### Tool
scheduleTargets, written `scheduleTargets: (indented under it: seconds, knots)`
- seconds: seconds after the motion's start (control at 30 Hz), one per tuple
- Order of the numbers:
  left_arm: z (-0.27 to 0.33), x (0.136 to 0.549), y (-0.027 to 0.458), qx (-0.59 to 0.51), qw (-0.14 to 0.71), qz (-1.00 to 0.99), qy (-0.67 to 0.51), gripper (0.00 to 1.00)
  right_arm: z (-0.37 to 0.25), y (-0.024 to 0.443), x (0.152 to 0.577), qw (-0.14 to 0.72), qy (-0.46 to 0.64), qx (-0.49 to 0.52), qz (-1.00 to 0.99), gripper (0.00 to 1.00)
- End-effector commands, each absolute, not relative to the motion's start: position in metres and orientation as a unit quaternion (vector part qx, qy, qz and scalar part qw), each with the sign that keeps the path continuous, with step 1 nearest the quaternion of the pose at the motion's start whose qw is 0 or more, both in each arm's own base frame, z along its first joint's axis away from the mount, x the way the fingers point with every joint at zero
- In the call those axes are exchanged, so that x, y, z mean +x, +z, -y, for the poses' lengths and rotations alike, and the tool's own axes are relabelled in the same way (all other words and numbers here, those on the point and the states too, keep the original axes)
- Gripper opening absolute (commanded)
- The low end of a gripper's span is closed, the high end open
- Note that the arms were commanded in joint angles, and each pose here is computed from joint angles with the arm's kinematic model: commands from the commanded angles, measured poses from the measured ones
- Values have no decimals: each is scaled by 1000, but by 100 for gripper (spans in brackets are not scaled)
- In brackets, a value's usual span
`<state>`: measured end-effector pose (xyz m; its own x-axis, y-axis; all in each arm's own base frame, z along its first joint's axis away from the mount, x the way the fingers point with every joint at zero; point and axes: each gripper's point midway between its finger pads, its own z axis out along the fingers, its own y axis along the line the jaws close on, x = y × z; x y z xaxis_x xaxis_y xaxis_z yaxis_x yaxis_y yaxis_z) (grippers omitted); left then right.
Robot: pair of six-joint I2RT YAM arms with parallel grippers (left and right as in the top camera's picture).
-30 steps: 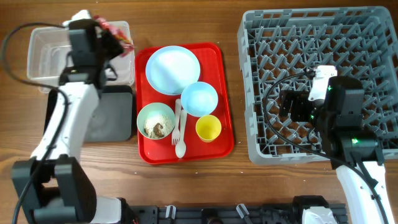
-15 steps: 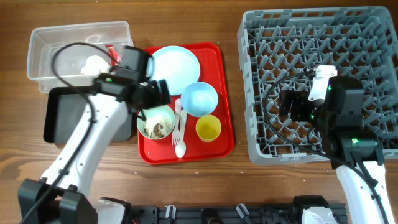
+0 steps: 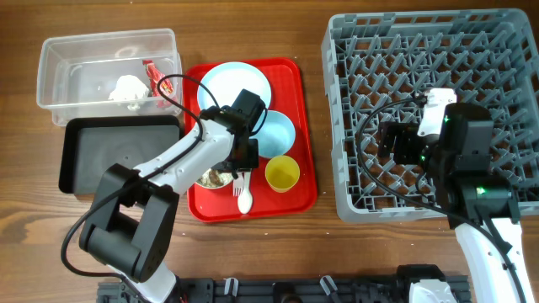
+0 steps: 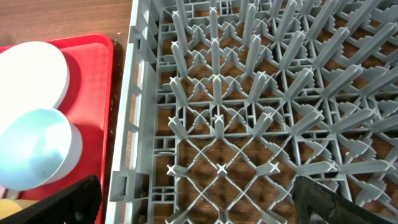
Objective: Sort waste into correct bins and load items into the dishwasher rack
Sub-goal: 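Grasp the green bowl with left gripper and tip scraps onto black tray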
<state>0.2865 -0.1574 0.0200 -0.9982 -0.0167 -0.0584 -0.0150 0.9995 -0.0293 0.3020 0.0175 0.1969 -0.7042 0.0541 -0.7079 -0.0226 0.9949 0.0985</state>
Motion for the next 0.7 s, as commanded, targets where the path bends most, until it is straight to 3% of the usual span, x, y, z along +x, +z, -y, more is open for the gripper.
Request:
scheduleTargets:
  seconds: [0.0, 0.1, 0.33, 0.43, 0.67]
  knots:
    - [156, 285, 17, -7, 28, -1000, -8, 4, -18, 206, 305, 395, 50, 4, -917, 100]
    - [144, 289, 29, -8, 47, -999, 22, 4, -18, 206, 305, 395, 50, 4, -917, 100]
    - [96, 322, 124, -59, 166, -984, -2, 4, -18, 206, 304, 394, 50, 4, -918, 100]
    - [52, 335, 134, -92, 159, -979, -90, 4, -18, 206, 304, 394, 50, 4, -918, 100]
    - [-1, 357, 146, -118, 185, -883, -415, 4, -18, 206, 305, 394, 50, 4, -918, 100]
